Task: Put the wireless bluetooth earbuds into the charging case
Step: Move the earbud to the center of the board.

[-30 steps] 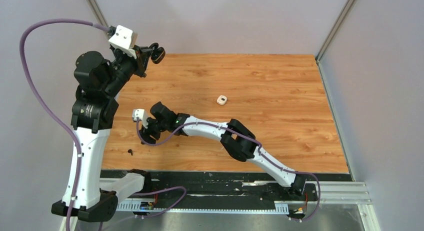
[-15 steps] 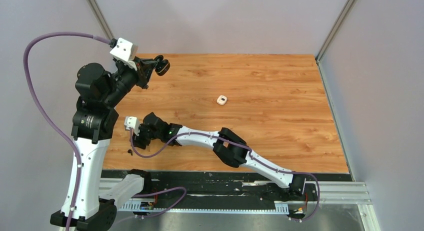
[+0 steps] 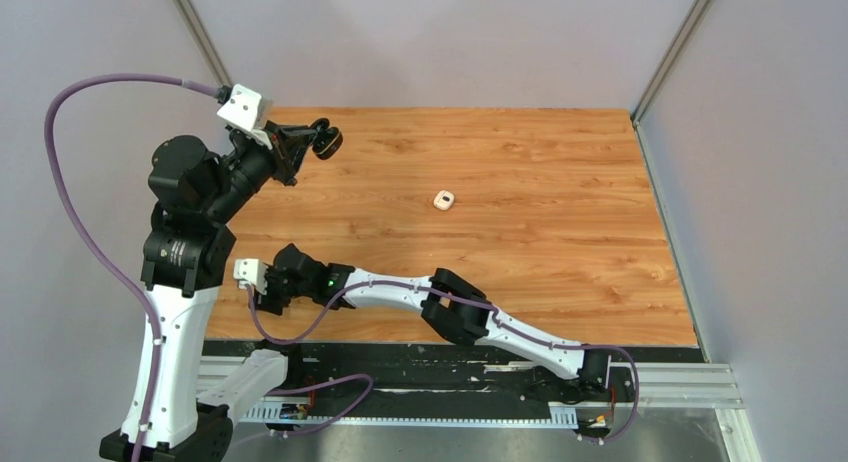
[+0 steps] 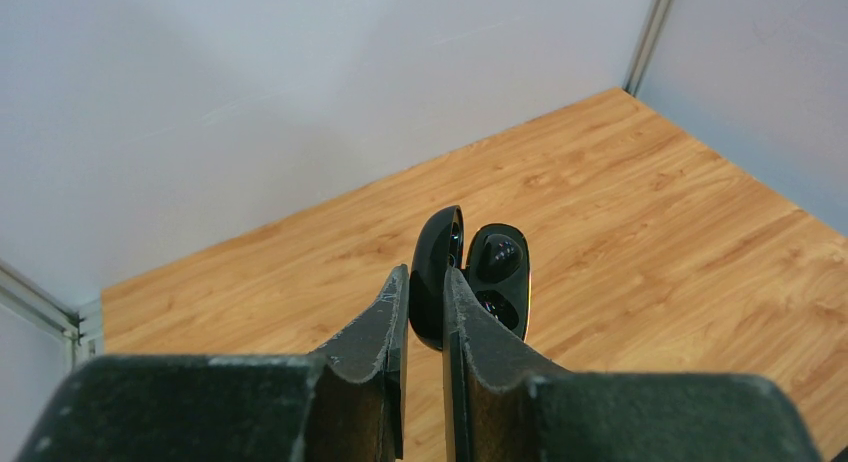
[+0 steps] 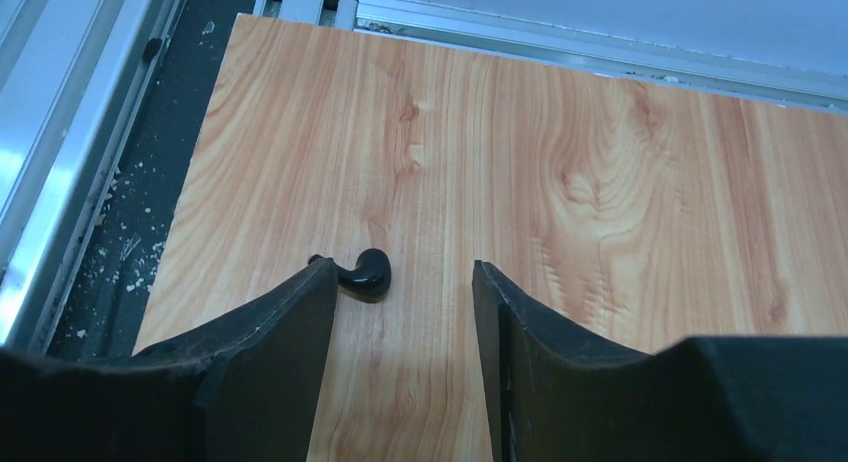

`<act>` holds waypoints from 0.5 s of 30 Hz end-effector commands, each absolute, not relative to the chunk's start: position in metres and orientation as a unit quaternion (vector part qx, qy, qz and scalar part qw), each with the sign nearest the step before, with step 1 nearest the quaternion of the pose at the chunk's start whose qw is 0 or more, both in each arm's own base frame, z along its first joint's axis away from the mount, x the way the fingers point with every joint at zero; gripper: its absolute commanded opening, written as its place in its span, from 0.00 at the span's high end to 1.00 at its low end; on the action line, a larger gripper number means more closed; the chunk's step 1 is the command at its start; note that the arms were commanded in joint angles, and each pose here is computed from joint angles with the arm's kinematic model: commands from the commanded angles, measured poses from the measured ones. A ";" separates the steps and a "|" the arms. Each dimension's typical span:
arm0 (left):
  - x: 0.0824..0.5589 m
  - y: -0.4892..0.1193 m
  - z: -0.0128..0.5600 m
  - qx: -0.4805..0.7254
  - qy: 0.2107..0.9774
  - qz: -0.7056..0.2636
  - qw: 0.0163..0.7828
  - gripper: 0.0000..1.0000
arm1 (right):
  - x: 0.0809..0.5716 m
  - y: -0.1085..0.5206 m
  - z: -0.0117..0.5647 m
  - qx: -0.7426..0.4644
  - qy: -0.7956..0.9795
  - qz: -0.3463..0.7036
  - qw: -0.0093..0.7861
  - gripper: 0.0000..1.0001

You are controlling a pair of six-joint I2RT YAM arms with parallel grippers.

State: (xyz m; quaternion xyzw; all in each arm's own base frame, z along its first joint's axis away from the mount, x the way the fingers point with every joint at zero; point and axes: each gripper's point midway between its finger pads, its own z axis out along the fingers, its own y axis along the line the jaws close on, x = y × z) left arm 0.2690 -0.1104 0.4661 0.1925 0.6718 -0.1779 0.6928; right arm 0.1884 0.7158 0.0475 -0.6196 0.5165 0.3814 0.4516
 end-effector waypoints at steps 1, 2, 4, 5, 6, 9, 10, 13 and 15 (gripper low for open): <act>0.261 -0.111 0.471 0.192 0.664 -0.187 0.698 1.00 | 0.204 0.722 0.081 -0.582 0.523 0.393 0.483 0.47; 0.261 -0.111 0.468 0.191 0.668 -0.186 0.694 1.00 | 0.204 0.718 0.079 -0.582 0.524 0.401 0.475 0.47; 0.260 -0.112 0.465 0.195 0.671 -0.187 0.690 1.00 | 0.197 0.718 0.083 -0.590 0.515 0.409 0.469 0.45; 0.260 -0.112 0.464 0.195 0.672 -0.189 0.689 1.00 | 0.193 0.719 0.082 -0.599 0.508 0.410 0.464 0.44; 0.260 -0.113 0.464 0.197 0.673 -0.190 0.688 1.00 | 0.189 0.720 0.082 -0.606 0.503 0.409 0.462 0.43; 0.259 -0.114 0.464 0.198 0.673 -0.196 0.685 1.00 | 0.183 0.721 0.080 -0.610 0.500 0.407 0.461 0.41; 0.259 -0.115 0.463 0.199 0.674 -0.197 0.684 1.00 | 0.184 0.721 0.082 -0.606 0.504 0.408 0.462 0.41; 0.260 -0.117 0.462 0.197 0.676 -0.203 0.681 1.00 | 0.183 0.720 0.093 -0.600 0.505 0.418 0.458 0.41; 0.261 -0.118 0.461 0.195 0.678 -0.209 0.677 1.00 | 0.180 0.720 0.094 -0.603 0.502 0.420 0.455 0.41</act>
